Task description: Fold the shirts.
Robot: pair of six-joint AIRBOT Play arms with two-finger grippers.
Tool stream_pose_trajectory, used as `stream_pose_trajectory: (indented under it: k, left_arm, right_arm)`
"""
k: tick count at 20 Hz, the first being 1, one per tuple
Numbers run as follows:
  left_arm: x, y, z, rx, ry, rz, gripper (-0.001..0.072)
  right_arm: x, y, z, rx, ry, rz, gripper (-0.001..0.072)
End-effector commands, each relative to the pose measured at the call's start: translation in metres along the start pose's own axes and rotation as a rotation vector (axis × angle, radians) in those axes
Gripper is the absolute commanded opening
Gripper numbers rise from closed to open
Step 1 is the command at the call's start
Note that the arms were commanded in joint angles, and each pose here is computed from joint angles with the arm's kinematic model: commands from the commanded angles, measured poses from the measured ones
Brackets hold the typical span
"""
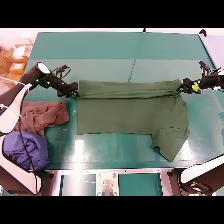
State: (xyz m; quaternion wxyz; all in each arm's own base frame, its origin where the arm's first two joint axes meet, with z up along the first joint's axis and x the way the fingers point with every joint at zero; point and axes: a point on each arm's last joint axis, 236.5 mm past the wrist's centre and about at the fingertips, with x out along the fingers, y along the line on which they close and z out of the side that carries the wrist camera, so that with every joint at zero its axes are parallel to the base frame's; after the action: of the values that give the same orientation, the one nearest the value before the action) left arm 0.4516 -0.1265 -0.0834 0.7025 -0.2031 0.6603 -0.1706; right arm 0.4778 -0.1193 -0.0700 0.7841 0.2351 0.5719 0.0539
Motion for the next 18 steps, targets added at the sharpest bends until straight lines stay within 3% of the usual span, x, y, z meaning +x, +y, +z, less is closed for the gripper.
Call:
stream_pose_trajectory:
  k: [1,11,12,13,14,15,18]
  left_arm:
    - [-0.004,-0.008,-0.027,-0.037,0.112,-0.025,0.0020]
    - [0.008,0.011,-0.044,-0.140,0.130,0.028,0.0022]
    - [0.009,0.012,-0.041,-0.142,0.118,0.029,0.0023]
    - [0.009,0.011,-0.040,-0.144,0.111,0.025,0.0078]
    - [0.009,0.009,-0.040,-0.154,0.113,0.017,0.0367]
    - [0.008,0.008,-0.043,-0.174,0.126,0.013,0.0520]
    - [-0.012,-0.002,-0.054,-0.156,0.196,-0.019,0.0521]
  right_arm:
    - [0.001,0.000,-0.001,-0.002,0.003,-0.003,0.0022]
    - [0.001,-0.005,-0.004,-0.008,0.015,-0.024,0.0022]
    - [0.001,-0.004,-0.005,-0.002,0.020,-0.022,0.0059]
    - [0.001,-0.004,-0.006,0.027,0.024,-0.021,0.0150]
    - [0.000,-0.004,-0.009,0.049,0.036,-0.018,0.0263]
    - [-0.004,-0.004,-0.012,0.073,0.052,-0.021,0.0314]
    - [-0.036,-0.008,-0.020,0.146,0.060,-0.014,0.0306]
